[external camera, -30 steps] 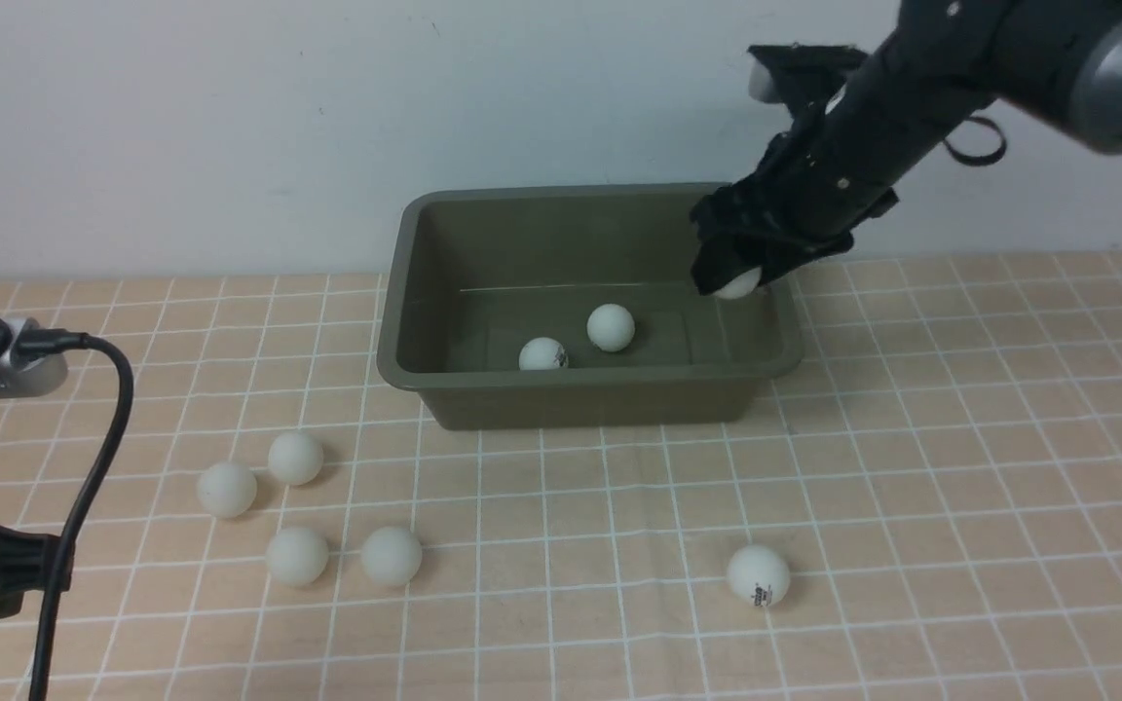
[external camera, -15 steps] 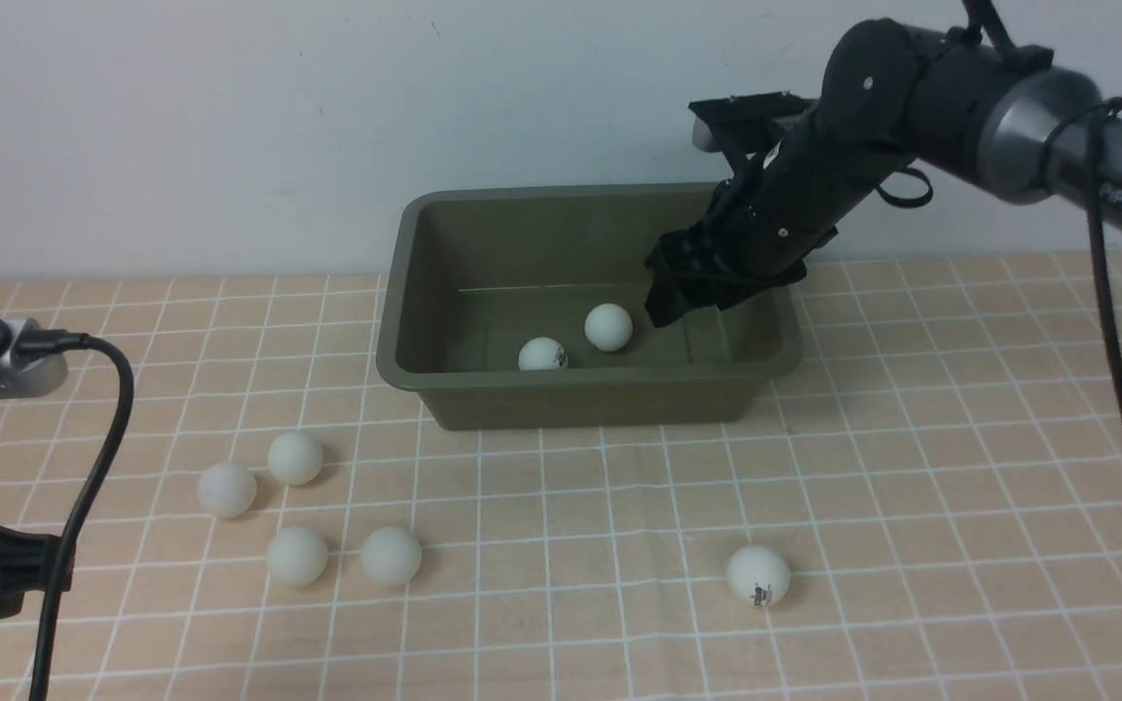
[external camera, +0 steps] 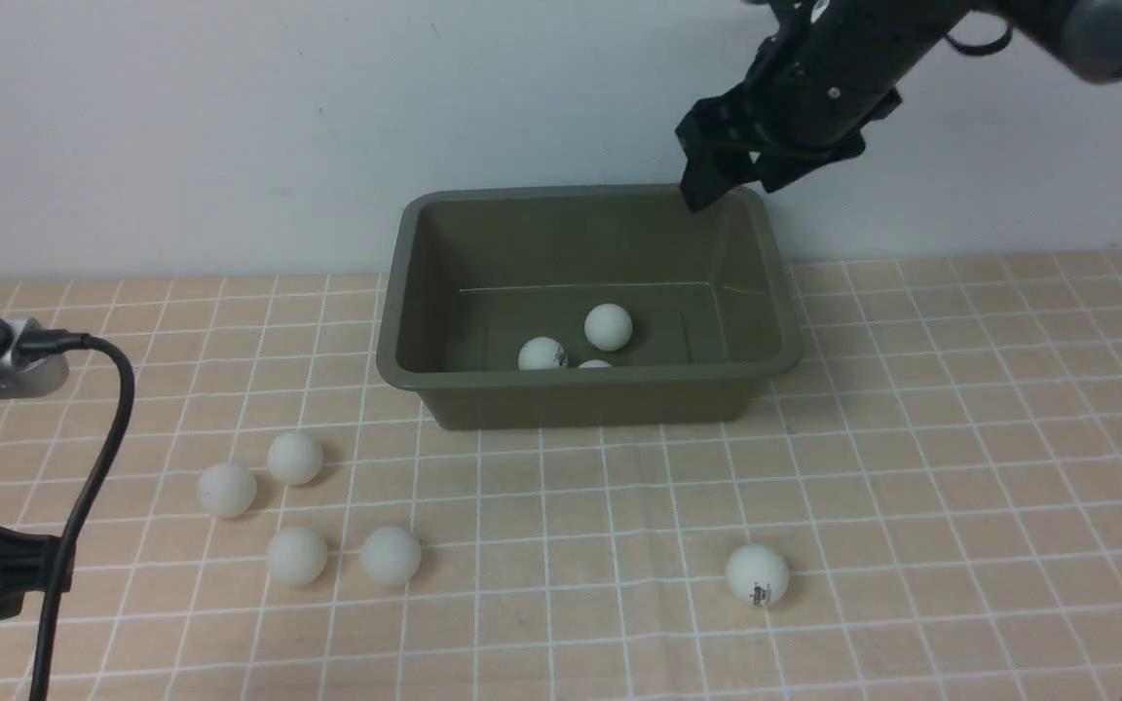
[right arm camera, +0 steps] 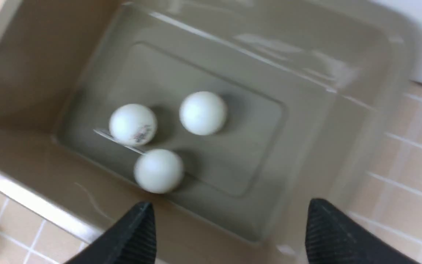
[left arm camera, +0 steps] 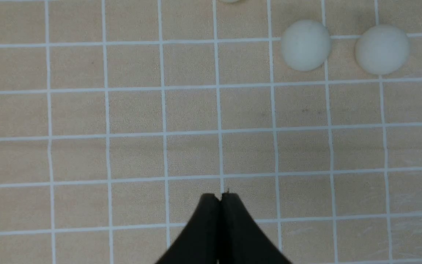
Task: Put the table tennis balls into the box on the light coffee tablecloth.
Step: 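Reach for and grasp a ping pong ball on the table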
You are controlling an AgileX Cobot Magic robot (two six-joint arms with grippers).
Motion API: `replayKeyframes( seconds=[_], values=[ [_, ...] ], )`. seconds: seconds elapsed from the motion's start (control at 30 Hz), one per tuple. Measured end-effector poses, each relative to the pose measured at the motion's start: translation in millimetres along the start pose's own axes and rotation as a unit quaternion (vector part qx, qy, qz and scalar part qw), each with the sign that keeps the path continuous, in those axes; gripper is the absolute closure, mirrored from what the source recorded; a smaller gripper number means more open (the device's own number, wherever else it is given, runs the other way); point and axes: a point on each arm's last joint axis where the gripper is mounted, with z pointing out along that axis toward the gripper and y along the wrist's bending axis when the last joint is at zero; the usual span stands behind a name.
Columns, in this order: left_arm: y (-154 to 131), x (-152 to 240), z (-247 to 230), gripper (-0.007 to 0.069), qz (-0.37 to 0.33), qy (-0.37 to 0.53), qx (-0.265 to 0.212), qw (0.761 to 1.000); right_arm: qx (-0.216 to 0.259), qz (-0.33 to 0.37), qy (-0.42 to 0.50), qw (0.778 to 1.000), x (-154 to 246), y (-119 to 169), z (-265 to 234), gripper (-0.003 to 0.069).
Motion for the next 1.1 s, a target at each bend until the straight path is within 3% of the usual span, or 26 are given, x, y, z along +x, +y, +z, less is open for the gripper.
replayKeyframes(
  seconds=[0.27,0.4,0.53,0.73,0.97,1.1],
  values=[
    [-0.1,0.7,0.0,0.0694,0.000,0.004,0.000,1.000,-0.023,0.021,0.029,0.999,52.4,13.3,-58.2,0.0164],
    [-0.1,0.7,0.0,0.0694,0.000,0.004,0.000,1.000,-0.046,0.018,0.090,0.995,94.9,27.4,-52.2,0.0164],
    [-0.1,0.7,0.0,0.0694,0.000,0.004,0.000,1.000,-0.062,-0.044,0.171,0.982,138.0,57.7,-25.5,0.0164],
    [-0.1,0.7,0.0,0.0694,0.000,0.004,0.000,1.000,-0.027,-0.122,0.177,0.976,153.6,82.6,3.4,0.0164],
    [-0.2,2.6,0.0,0.0694,0.000,0.014,0.001,1.000,0.038,-0.133,0.183,0.973,153.6,72.0,29.3,0.0164],
    [-0.2,2.6,0.0,0.0694,0.000,0.014,0.001,1.000,0.049,-0.133,0.189,0.972,155.2,69.9,41.4,0.0164]
  ],
)
